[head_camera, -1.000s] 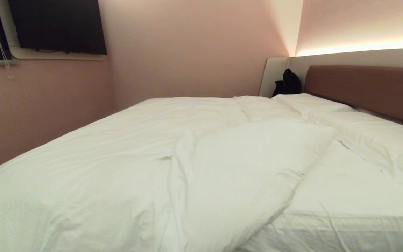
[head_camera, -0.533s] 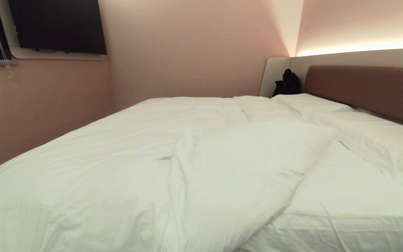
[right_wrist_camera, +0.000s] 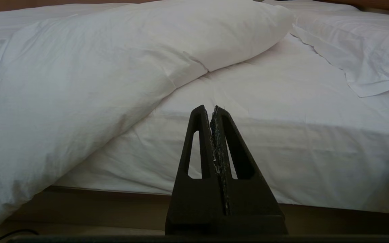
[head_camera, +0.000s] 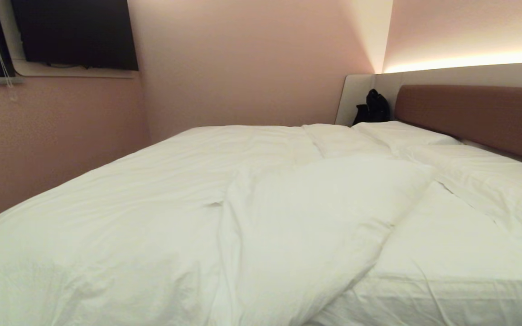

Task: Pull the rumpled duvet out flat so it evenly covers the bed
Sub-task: Hold the folded corner of the quilt

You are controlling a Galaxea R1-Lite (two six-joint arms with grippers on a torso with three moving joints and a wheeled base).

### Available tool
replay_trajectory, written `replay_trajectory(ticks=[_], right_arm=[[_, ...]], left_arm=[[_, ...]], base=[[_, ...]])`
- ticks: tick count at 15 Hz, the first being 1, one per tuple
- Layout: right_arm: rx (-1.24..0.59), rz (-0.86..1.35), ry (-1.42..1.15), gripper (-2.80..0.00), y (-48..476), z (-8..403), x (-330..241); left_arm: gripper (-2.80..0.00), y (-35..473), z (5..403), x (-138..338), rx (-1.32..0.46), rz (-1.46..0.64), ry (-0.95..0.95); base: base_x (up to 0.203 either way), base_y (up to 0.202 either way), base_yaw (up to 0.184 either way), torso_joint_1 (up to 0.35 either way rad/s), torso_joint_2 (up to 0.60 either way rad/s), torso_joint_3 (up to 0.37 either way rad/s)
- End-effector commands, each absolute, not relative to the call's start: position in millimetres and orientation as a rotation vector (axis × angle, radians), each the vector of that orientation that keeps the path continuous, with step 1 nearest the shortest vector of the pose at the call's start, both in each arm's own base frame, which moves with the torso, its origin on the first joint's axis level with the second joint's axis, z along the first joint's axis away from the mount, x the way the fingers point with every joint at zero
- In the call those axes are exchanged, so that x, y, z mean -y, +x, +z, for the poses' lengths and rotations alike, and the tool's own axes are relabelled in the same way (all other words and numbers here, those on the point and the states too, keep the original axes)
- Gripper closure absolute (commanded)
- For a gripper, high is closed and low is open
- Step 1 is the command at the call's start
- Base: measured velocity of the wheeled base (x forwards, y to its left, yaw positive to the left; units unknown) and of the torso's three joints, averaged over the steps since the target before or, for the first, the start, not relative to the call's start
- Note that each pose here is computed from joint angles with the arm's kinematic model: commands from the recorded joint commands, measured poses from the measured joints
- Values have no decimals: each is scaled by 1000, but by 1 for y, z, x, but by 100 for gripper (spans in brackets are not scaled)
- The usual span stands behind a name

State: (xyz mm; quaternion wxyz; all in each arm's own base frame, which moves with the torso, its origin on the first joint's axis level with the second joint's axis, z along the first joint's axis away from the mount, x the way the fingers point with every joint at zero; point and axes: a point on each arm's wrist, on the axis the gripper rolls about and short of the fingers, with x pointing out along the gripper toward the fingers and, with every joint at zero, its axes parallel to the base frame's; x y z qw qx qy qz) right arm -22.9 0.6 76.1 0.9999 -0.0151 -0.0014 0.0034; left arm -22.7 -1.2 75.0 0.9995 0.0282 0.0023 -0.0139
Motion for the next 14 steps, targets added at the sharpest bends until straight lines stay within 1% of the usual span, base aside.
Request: replay_trajectory(ticks=[1, 10, 12, 14], right_arm=[[4, 8, -32, 0, -23, 76, -1], [-21, -15, -43, 0, -25, 77, 0], [10, -12, -44, 0, -30, 93, 0], [15, 3, -45, 0, -38, 121, -1]], left_arm=[[0, -23, 75, 1, -5, -28, 57], [0, -23, 75, 1, -5, -28, 57], [0, -23, 75, 1, -5, -28, 57], [0, -23, 75, 1, -5, -28, 57]], base=[[0, 0, 0, 0, 0, 0], [0, 0, 0, 0, 0, 0], [0, 0, 0, 0, 0, 0], [0, 0, 0, 0, 0, 0]])
